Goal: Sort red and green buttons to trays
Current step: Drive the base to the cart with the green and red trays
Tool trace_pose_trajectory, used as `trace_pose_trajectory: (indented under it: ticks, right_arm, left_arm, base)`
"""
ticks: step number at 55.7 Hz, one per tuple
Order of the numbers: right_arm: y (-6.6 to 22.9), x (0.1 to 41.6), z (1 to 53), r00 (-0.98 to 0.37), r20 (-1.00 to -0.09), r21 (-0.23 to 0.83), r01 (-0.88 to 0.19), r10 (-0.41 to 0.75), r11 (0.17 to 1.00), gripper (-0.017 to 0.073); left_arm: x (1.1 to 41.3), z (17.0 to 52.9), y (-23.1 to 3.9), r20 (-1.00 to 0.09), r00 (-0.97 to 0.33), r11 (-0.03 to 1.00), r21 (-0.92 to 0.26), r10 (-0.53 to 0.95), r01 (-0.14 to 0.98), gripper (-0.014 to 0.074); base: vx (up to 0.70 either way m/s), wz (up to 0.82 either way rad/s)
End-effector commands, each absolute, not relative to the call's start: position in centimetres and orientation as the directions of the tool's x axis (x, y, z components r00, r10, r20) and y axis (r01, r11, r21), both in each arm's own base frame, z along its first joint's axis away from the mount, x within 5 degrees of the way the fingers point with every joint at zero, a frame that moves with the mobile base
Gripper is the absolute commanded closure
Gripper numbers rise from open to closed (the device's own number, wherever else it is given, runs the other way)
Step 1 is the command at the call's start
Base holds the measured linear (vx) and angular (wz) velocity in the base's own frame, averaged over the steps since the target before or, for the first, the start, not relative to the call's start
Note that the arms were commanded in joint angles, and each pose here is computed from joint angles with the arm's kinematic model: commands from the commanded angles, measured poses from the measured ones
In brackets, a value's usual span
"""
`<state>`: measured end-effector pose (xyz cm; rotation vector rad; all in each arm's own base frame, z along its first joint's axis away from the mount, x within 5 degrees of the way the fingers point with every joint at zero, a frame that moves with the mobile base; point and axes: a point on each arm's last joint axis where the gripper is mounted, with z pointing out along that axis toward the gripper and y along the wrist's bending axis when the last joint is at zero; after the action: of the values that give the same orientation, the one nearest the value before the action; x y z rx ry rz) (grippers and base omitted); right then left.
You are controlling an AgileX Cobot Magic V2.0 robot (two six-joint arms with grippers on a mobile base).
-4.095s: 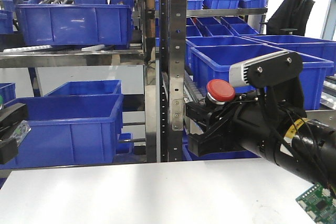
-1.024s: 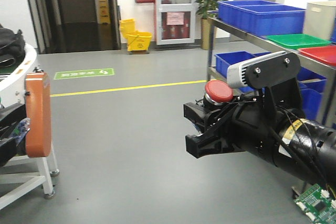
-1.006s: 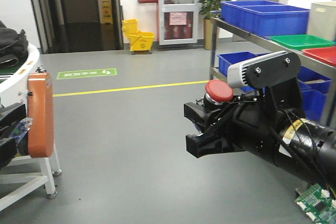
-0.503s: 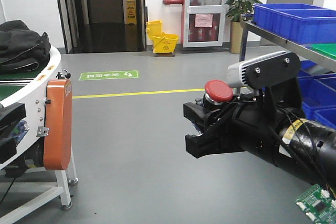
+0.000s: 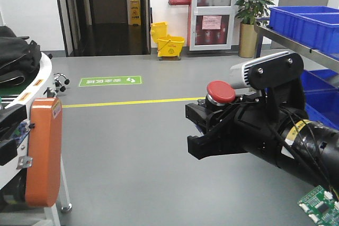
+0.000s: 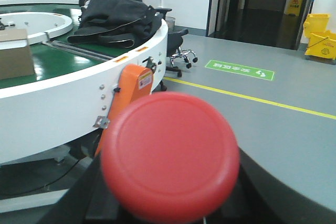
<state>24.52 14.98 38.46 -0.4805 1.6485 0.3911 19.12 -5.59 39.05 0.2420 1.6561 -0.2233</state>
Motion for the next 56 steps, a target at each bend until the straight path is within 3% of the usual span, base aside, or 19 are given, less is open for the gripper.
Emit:
trace_pose_trajectory:
  ticks: [1, 56]
  right_arm:
    - [14.61, 23.87, 41.48, 0.037, -0.999, -0.023, -0.527, -0.005, 0.849, 0.0568]
    - [14.61, 23.87, 41.48, 0.037, -0.999, -0.023, -0.527, -0.004, 0.849, 0.0568]
  left_arm:
    - [18.62, 41.44, -5.47, -0.999, 0.035, 0.958, -0.011, -0.022, 0.285, 0.0596]
    - [18.67, 41.26, -5.5, -1.0, 0.019, 0.958, -0.011, -0.017, 0.287, 0.0596]
  base:
    - [0.47, 0.01]
    - [0.5, -0.01]
